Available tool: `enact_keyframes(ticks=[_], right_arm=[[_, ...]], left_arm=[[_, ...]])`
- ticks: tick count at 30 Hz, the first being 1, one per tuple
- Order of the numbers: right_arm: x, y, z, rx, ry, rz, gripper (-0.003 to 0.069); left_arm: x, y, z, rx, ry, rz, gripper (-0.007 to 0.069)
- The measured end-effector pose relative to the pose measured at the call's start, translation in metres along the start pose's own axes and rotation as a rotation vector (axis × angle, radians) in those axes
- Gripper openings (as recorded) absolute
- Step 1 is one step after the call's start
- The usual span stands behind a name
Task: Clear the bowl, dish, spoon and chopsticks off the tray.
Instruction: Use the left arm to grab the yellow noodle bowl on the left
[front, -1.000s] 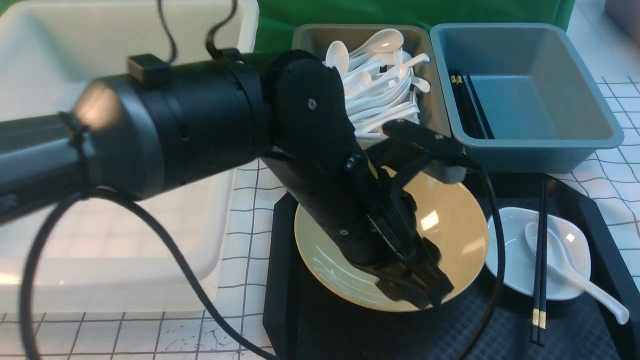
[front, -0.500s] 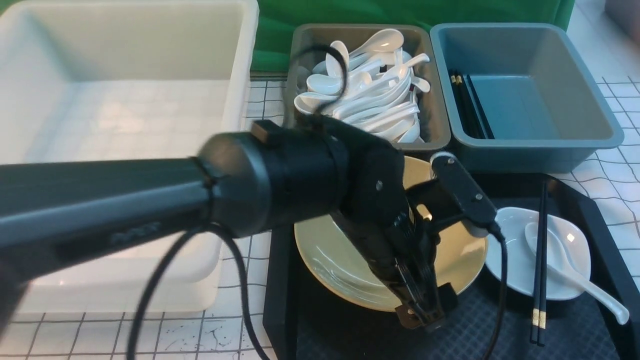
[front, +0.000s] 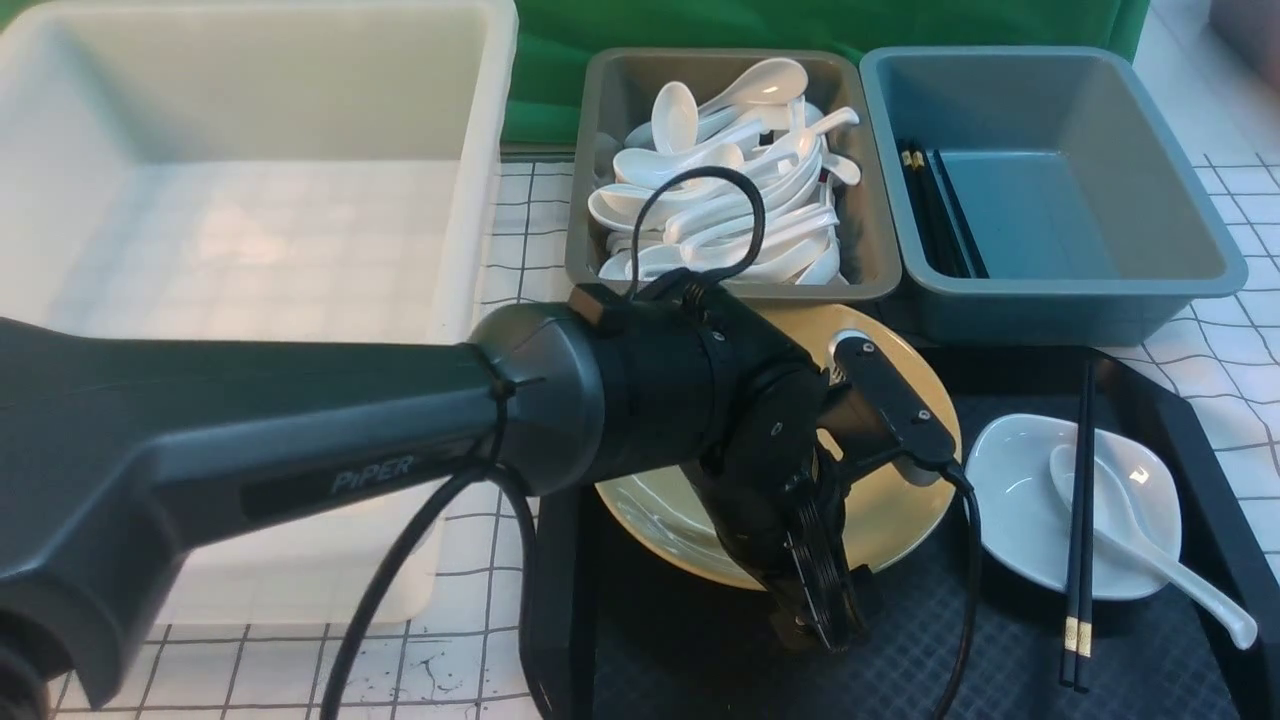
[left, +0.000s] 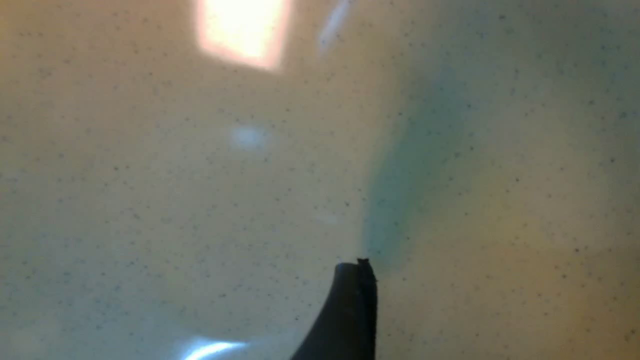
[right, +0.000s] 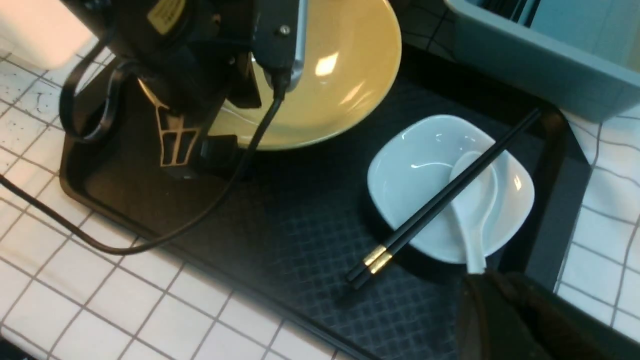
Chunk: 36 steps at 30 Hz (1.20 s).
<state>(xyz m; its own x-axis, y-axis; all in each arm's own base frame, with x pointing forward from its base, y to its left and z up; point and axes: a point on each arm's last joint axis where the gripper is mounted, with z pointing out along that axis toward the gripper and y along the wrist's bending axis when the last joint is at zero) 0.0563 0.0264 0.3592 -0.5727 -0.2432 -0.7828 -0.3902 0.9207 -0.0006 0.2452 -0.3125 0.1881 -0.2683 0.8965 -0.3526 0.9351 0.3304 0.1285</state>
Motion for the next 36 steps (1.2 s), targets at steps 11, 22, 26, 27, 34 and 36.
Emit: enact_keyframes(ticks=[11,22,26,27,34,36], right_arm=[[-0.031,0.023,-0.048,-0.168,-0.201,-0.152,0.0047],[-0.031,0.028,-0.062,-0.198,-0.182,-0.213,0.0047],[-0.031,0.028,-0.062,-0.197,-0.182,-0.217,0.0047],[-0.031,0.028,-0.062,-0.197,-0.182,-0.219,0.0047],[-0.03,0.029,-0.062,-0.198,-0.18,-0.225,0.0047],[-0.03,0.029,-0.062,-0.198,-0.179,-0.225,0.0047]], left_arm=[[0.0,-0.004,0.005,0.01,0.016,0.017,0.0398],[0.001,-0.002,0.005,0.0,0.026,-0.007,0.0445],[-0.001,-0.005,0.003,-0.025,0.025,0.051,0.0307],[-0.001,-0.005,0.002,-0.028,0.023,0.056,0.0301],[-0.002,-0.012,-0.002,-0.03,0.042,0.082,0.0302],[-0.003,-0.016,-0.007,-0.037,0.043,0.081,0.0269]])
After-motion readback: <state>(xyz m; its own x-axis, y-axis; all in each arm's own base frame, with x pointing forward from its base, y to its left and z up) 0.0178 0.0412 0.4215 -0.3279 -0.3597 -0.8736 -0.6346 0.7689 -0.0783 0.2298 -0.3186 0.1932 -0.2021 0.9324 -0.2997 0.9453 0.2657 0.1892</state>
